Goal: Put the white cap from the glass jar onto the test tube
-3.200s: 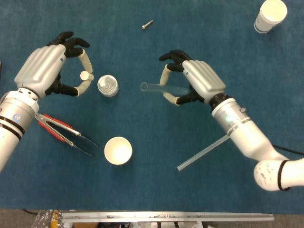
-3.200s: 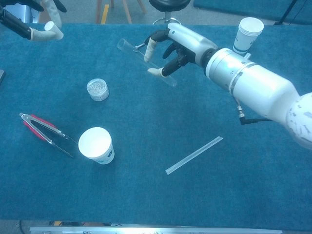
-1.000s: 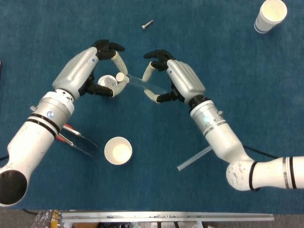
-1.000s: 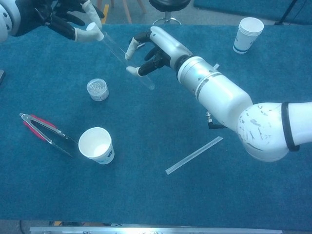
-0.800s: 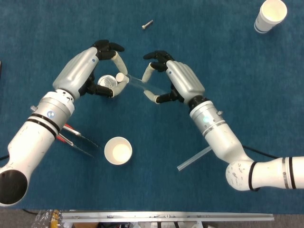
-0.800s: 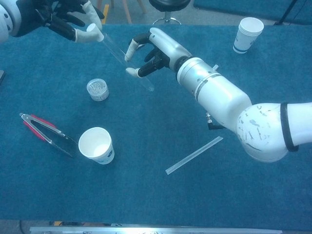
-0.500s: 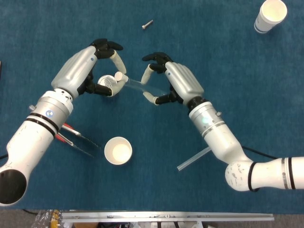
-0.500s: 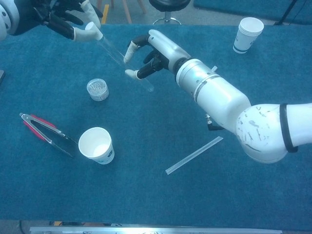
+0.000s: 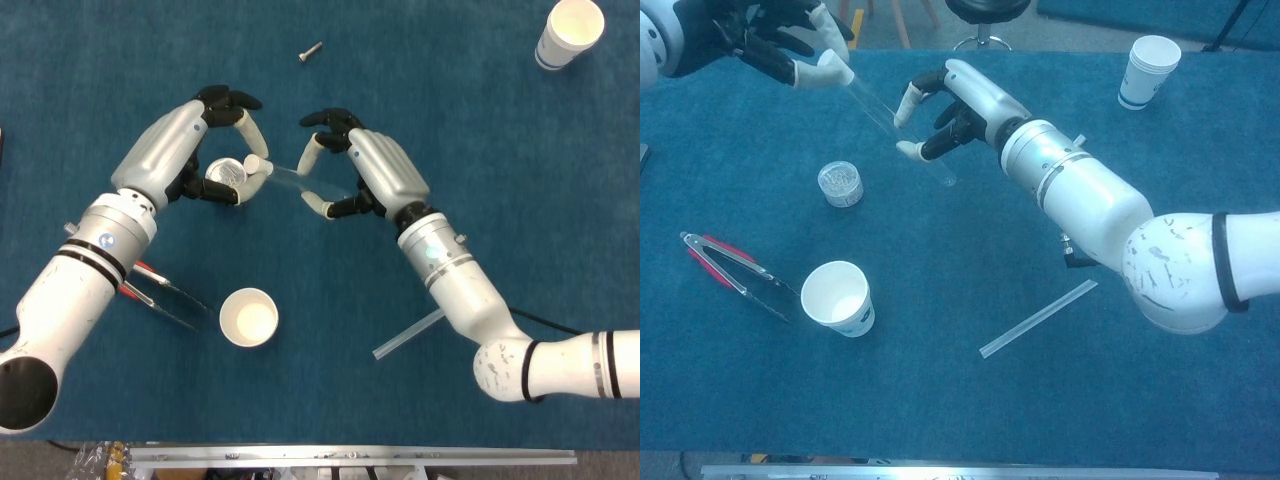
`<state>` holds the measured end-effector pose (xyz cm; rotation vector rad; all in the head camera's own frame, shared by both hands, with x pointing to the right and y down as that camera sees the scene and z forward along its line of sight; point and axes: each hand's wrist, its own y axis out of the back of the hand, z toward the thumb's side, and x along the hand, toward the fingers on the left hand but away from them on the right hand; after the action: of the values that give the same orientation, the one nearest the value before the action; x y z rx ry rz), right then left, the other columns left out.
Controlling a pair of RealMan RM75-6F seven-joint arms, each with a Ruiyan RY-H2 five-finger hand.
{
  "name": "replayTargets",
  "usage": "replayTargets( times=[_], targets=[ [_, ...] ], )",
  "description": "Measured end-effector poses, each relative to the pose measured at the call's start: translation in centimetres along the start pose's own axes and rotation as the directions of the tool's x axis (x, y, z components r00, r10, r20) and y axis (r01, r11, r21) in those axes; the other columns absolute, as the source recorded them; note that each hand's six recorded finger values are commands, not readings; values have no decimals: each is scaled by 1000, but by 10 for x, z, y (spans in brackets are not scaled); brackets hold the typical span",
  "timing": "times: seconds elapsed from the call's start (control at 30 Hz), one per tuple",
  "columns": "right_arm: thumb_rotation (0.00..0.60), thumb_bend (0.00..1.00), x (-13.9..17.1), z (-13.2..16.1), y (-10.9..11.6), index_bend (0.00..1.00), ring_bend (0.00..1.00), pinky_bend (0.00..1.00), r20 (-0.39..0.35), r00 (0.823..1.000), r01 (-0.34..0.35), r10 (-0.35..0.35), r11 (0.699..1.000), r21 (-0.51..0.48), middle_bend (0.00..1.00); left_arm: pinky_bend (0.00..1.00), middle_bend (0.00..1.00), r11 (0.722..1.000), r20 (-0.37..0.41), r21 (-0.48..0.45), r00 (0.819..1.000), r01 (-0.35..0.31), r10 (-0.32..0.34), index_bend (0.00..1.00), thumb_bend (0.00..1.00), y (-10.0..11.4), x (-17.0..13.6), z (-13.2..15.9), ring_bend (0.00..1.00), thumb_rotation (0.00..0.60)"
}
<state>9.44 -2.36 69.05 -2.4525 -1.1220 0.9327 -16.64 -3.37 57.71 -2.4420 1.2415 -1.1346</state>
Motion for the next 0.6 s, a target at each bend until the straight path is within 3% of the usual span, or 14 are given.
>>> replayTargets(
  times=[0.6],
  targets=[
    [600,260,-3,3,-3,644,87,288,-11,1000,4,-5,1000,-12,215,24,174,1000,-2,-14,1000,5,-5,511,322,-3,1,-1,0,600]
  ],
)
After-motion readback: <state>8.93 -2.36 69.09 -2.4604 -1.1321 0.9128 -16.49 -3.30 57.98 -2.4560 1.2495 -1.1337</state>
